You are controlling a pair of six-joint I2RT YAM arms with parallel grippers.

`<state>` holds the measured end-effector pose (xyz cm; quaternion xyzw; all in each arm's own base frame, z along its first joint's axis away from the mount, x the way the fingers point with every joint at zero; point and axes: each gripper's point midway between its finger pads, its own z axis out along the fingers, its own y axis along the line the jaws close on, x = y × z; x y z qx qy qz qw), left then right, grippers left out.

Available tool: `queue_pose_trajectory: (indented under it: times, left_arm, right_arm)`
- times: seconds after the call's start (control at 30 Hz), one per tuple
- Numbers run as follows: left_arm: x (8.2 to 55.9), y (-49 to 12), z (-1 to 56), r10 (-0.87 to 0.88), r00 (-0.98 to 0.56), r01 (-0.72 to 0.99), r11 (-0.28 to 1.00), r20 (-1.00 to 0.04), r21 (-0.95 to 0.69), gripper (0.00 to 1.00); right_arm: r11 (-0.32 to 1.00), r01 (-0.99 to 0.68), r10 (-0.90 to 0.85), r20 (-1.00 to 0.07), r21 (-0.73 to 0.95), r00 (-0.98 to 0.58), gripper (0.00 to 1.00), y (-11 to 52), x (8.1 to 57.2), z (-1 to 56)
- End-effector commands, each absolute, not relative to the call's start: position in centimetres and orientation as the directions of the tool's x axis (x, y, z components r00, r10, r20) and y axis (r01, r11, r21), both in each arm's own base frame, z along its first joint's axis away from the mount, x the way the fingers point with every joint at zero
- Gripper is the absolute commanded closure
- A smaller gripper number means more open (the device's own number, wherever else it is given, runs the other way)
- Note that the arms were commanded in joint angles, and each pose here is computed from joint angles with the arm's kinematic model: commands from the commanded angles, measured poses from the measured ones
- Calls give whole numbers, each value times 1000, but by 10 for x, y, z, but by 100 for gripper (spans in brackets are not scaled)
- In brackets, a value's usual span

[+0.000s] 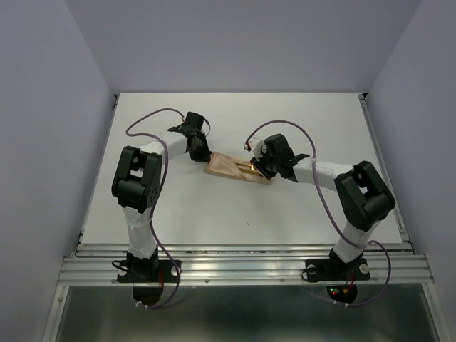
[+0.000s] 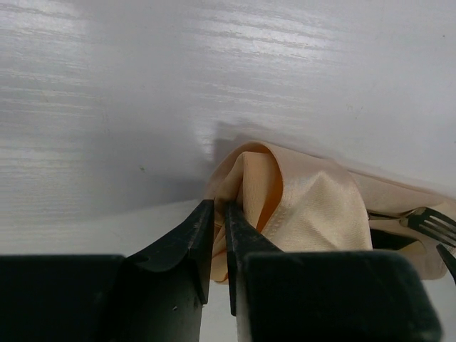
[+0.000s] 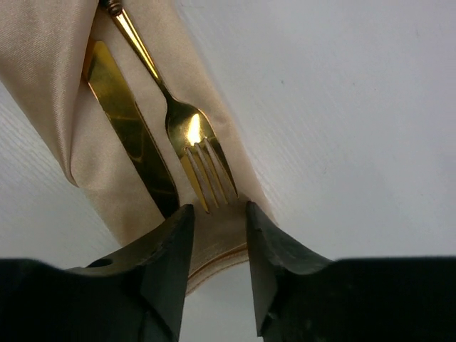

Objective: Fold the napkin into a case and place the utensils inside
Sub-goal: Insert the fork into the folded napkin, then reset both arms

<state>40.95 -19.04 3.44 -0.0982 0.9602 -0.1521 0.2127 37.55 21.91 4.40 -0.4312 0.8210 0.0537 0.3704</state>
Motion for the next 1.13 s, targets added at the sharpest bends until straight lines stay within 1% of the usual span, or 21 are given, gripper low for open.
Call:
queue_pose_trajectory:
  times: [0.0, 0.07, 0.1, 0.17, 0.2, 0.23, 0.27, 0.3, 0.33, 0.37, 0.4, 0.43, 0.5, 0.53, 0.6, 0.63, 0.7, 0.73, 0.9, 1.1]
  left_arm:
    - [424, -187, 74, -268, -844, -110, 935, -465, -338, 75]
    - [429, -180, 87, -285, -821, -126, 936, -495, -330, 74]
    - [430, -176, 91, -290, -813, -134, 937, -505, -322, 74]
    - [436, -161, 101, -293, -784, -171, 949, -547, -263, 74]
    - [437, -157, 113, -291, -775, -177, 952, -561, -250, 74]
    - [440, -149, 120, -286, -758, -193, 957, -587, -217, 74]
    - [438, -145, 127, -281, -755, -200, 959, -592, -199, 74]
    - [442, -142, 144, -284, -729, -201, 959, -622, -201, 74]
    - [442, -138, 151, -284, -718, -208, 959, -635, -193, 74]
    - [443, -132, 160, -283, -701, -221, 959, -654, -178, 73]
    - [441, -129, 168, -284, -694, -226, 958, -662, -175, 73]
    - [440, -125, 181, -288, -676, -228, 957, -678, -179, 73]
    - [438, -122, 196, -289, -655, -224, 957, -698, -186, 73]
    - [435, -119, 210, -293, -633, -219, 956, -717, -198, 73]
    - [431, -118, 226, -293, -603, -200, 956, -742, -215, 73]
    - [430, -115, 230, -300, -596, -201, 954, -745, -223, 73]
    - [428, -112, 238, -312, -581, -202, 950, -752, -239, 73]
    - [424, -109, 245, -321, -565, -202, 947, -760, -249, 73]
    - [414, -99, 268, -353, -506, -198, 936, -787, -292, 73]
    - [412, -86, 282, -353, -485, -220, 935, -800, -279, 73]
  right_arm:
    - [712, -606, -625, -714, -355, -316, 56, 199, 407, 86]
    - [754, -544, -585, -753, -368, -301, 49, 188, 409, 102]
    - [783, -495, -563, -768, -377, -306, 41, 179, 412, 110]
    - [847, -383, -494, -812, -368, -312, 33, 162, 414, 133]
    - [881, -262, -466, -820, -394, -333, 22, 143, 418, 143]
    - [921, -160, -389, -849, -355, -359, 17, 125, 422, 149]
    - [944, -79, -327, -877, -320, -352, 12, 114, 424, 164]
    - [959, -1, -265, -896, -283, -357, 4, 103, 423, 170]
    - [959, 112, -205, -912, -259, -355, 0, 84, 421, 180]
    - [966, 209, -72, -935, -152, -348, 0, 68, 422, 184]
    - [961, 249, -21, -930, -120, -368, 0, 57, 413, 187]
    - [953, 298, 53, -940, -53, -337, 0, 51, 412, 195]
    - [908, 420, 130, -956, 9, -262, 0, 32, 400, 207]
    - [894, 444, 172, -963, 63, -210, 0, 28, 393, 219]
    - [874, 478, 206, -955, 82, -212, 0, 18, 378, 220]
    - [870, 475, 242, -954, 132, -177, 0, 17, 371, 231]
    - [861, 487, 261, -949, 146, -178, 0, 14, 360, 232]
    - [842, 508, 289, -947, 181, -142, 0, 9, 354, 239]
    - [823, 536, 298, -947, 190, -123, 0, -2, 334, 245]
    - [796, 558, 322, -945, 235, -63, 0, -12, 321, 251]
